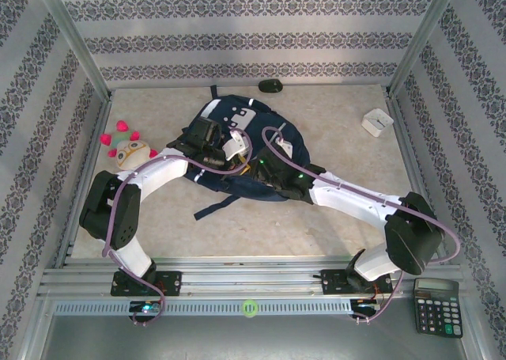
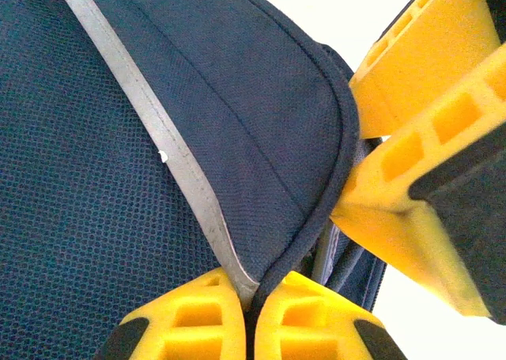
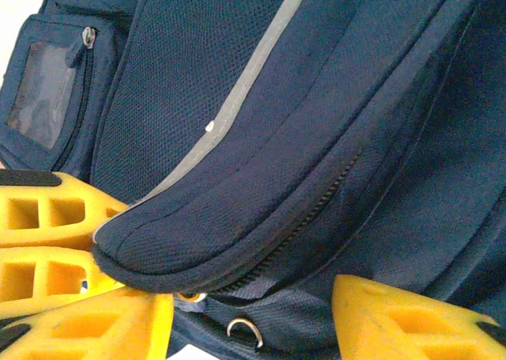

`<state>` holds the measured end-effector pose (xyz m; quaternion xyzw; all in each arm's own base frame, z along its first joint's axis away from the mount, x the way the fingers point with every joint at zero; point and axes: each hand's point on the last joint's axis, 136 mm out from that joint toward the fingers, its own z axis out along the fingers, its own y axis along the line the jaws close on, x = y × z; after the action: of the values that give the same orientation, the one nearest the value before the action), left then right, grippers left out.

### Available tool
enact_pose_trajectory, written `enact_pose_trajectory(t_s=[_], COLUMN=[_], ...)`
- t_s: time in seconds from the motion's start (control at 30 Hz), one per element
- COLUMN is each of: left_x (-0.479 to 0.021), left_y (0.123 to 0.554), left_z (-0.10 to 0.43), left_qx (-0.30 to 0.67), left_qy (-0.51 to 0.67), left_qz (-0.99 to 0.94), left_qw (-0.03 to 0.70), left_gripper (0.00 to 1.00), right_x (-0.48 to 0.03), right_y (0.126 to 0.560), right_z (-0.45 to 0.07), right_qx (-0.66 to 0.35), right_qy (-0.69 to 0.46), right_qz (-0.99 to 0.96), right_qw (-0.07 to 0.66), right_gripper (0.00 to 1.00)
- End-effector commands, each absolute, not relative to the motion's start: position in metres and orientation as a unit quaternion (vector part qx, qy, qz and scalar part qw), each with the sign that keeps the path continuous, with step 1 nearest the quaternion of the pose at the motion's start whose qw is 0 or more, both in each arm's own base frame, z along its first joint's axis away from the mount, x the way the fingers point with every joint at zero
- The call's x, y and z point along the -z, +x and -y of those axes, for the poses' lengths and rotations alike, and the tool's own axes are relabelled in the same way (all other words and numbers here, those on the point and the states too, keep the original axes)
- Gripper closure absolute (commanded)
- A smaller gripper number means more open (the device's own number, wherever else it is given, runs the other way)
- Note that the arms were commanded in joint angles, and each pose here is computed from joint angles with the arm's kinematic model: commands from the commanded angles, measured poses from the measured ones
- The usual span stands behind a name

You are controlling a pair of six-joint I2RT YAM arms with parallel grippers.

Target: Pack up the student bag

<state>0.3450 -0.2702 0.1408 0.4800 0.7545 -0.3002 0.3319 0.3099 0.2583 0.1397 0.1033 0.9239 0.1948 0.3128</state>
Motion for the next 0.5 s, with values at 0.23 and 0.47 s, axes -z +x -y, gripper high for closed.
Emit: enact_pose_trajectory(t_s=[0.23, 0.47], left_x=[-0.167, -0.163], left_y=[0.337, 0.337], left_z=[0.278, 0.277], left_qx=[0.338, 0.333], left_qy=[0.461, 0.467], left_qz=[-0.744, -0.746], left_qw=[0.347, 0.338], left_gripper=[1.0, 1.0], right_x=[-0.112, -0.126], right_y=[0.317, 0.313], right_z=[-0.225, -0.2], right_qx=[-0.065, -0.055], right_qy=[0.1, 0.111], right_qz=[-0.945, -0.939], right_qw=[0.306, 0.322], right_gripper=[0.55, 0.66])
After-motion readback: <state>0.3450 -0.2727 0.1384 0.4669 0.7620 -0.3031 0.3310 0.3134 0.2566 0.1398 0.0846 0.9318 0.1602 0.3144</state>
